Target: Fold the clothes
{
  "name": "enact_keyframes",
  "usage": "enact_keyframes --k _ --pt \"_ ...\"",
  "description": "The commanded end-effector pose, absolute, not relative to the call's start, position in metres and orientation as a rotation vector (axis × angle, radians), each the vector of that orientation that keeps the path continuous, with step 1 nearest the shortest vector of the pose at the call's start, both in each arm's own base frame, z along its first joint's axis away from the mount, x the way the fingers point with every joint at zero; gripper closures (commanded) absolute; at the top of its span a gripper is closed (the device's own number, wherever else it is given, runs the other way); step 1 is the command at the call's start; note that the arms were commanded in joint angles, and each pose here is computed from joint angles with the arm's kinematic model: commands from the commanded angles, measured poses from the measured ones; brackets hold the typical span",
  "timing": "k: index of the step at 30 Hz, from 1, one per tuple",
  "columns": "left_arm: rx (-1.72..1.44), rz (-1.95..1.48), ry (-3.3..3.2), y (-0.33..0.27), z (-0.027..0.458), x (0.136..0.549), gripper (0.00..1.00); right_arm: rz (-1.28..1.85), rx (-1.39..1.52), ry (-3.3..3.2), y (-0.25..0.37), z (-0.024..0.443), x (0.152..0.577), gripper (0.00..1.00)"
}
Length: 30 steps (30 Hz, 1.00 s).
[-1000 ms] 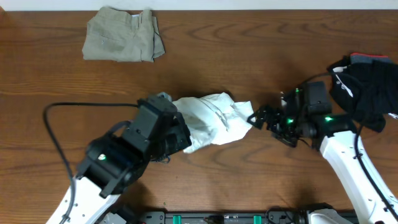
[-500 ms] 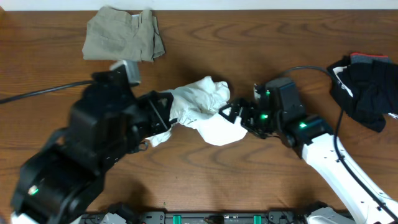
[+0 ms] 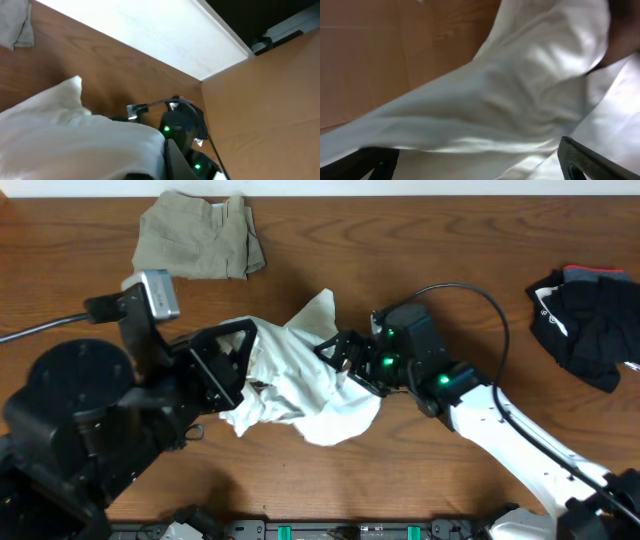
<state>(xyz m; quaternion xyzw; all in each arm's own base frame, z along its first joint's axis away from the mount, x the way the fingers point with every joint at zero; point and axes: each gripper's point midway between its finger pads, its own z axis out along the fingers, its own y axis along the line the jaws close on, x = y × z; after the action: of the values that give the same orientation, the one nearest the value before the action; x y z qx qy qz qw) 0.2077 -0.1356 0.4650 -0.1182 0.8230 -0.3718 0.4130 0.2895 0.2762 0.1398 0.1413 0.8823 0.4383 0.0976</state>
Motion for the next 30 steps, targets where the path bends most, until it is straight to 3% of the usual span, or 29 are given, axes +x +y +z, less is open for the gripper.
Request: enact_keyframes --k 1,9,19,30 --pt "-0.291 -0.866 2.021 -0.123 0.474 0.208 0.94 1.272 0.391 2.622 0.278 0.135 0.288 0.01" --pt "-0.488 -0.534 1.942 -0.071 0.467 0.229 0.94 1.147 0.097 2.487 0.254 0.17 0.289 0.01" --pt "-0.402 -0.557 1.843 -0.093 0.516 0.263 0.94 0.947 -0.399 2.394 0.251 0.188 0.247 0.01" --pt "-0.32 -0.599 1.721 -0.109 0.575 0.28 0.94 0.689 -0.491 2.308 0.284 0.185 0.222 0.01"
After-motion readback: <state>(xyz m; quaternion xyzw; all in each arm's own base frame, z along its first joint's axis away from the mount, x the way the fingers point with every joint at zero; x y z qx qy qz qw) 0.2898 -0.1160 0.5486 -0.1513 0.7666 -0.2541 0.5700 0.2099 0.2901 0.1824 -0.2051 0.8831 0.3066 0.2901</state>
